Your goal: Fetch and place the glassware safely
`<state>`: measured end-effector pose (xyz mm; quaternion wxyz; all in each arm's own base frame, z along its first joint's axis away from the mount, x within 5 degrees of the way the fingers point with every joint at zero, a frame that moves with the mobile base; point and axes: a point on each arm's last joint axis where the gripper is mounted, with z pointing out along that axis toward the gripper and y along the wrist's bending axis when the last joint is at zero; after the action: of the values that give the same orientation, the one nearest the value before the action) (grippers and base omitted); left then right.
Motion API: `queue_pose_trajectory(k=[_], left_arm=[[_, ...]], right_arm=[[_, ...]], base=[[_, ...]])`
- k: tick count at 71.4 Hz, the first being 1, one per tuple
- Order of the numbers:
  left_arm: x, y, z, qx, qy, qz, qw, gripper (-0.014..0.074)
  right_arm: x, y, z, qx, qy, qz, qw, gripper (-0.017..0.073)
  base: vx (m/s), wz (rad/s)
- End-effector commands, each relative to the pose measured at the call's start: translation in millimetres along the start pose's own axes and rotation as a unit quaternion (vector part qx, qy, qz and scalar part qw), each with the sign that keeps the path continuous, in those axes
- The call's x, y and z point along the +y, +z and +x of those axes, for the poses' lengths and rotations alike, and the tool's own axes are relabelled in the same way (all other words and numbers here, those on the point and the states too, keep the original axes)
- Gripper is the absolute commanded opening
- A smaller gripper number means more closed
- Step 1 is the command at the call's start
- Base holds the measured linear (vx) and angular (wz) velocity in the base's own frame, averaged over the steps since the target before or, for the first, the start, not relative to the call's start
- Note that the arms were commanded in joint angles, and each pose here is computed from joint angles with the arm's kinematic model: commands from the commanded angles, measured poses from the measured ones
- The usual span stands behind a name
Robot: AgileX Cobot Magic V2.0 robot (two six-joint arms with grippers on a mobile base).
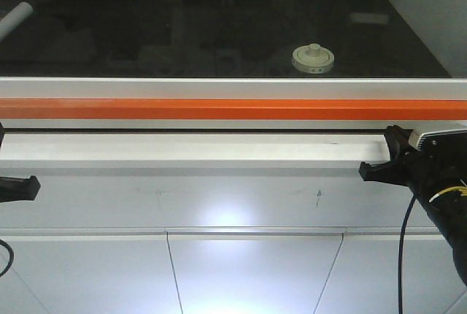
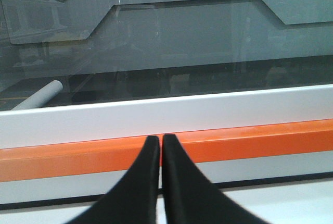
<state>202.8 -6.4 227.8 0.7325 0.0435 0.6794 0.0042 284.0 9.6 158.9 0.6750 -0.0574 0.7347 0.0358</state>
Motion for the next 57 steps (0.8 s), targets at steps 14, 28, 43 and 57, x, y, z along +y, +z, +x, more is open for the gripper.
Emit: queue_pose_trajectory(k=[14, 28, 43, 57], left_arm=[[0.3, 3, -16, -0.057, -0.001, -0.002, 0.998, -0.0007], [0.3, 3, -16, -0.057, -0.001, -0.002, 0.998, -0.0007], [0.3, 3, -16, -0.057, -0.001, -0.002, 0.998, -0.0007], [0.3, 3, -16, -0.057, -0.001, -0.002, 0.998, -0.0007]], right_arm=[[-3.8, 14, -18, -0.064, -0.01, 0.004, 0.998, -0.0001], [-4.7, 20, -11, -0.053, -0.007, 0.004, 0.999, -0.0001], [-7.7, 30, -11, -0.061, -0.005, 0.013, 0.998, -0.0001], [-9.6, 39, -22, -0.086, -0.008, 0.015, 0.996, -0.0001]], base=[[0.0, 0.0], [0.0, 0.0], [0.0, 0.0], [0.0, 0.0]])
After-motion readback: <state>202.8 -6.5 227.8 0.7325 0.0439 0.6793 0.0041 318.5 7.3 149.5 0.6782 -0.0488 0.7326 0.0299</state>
